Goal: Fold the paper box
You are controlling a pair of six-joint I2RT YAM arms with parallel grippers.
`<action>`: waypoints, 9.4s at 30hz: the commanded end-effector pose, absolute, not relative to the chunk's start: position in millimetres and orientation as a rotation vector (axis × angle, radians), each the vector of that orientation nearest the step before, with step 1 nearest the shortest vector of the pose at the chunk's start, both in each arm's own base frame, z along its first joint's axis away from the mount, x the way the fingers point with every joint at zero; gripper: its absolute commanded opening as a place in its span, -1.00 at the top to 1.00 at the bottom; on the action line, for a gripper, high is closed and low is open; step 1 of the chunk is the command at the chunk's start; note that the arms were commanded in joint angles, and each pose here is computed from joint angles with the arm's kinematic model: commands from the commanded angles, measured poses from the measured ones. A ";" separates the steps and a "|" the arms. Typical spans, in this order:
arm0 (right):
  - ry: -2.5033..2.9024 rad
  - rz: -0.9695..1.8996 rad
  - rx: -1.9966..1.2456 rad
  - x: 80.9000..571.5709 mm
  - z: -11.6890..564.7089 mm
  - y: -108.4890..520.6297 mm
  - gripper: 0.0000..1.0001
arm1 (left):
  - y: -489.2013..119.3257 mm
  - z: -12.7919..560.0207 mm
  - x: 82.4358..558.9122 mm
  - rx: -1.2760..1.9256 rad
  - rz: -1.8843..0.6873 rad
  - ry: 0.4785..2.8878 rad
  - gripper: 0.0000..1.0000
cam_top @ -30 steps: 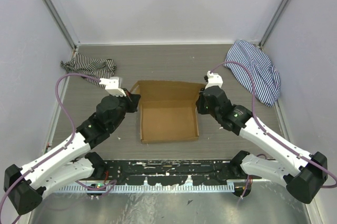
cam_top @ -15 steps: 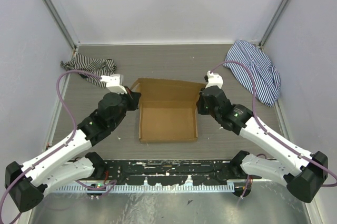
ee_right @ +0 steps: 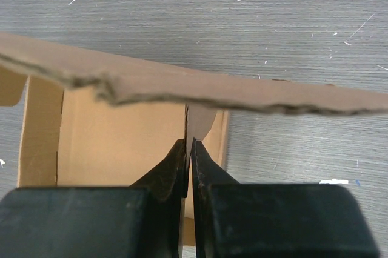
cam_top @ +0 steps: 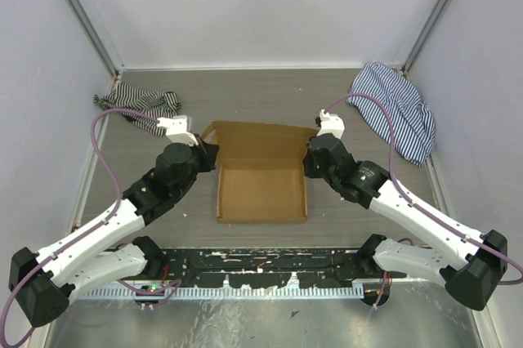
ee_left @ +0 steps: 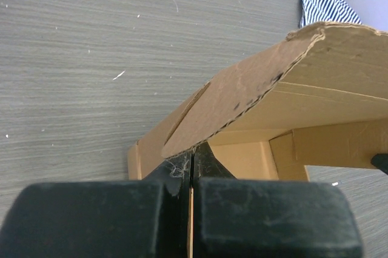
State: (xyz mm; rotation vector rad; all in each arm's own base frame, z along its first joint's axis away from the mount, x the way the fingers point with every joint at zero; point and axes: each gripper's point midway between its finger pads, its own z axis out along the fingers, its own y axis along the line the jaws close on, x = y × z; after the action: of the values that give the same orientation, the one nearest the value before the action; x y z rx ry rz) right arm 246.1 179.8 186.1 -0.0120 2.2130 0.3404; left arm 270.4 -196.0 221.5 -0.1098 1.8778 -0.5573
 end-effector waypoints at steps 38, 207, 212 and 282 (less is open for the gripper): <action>2.168 0.389 0.026 233.1 196.7 210.5 0.81 | -213.7 197.2 237.5 -0.145 -0.779 1.963 0.88; 2.307 0.472 -0.126 252.8 140.0 199.0 -1.00 | -151.3 110.7 231.1 -0.089 -0.478 2.250 -0.32; 2.350 0.430 -0.147 260.8 129.8 203.5 -1.00 | -164.2 111.5 235.7 -0.051 -0.529 2.252 -0.33; 2.457 0.618 -0.430 242.8 96.9 245.3 -1.00 | -209.2 76.0 226.1 0.173 -0.663 2.344 -0.73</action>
State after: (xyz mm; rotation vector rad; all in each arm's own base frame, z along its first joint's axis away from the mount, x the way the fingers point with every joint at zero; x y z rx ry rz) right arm 239.0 227.5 63.5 -0.4177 2.5297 0.4976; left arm 227.0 -194.1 49.7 0.1597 2.3830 -0.5715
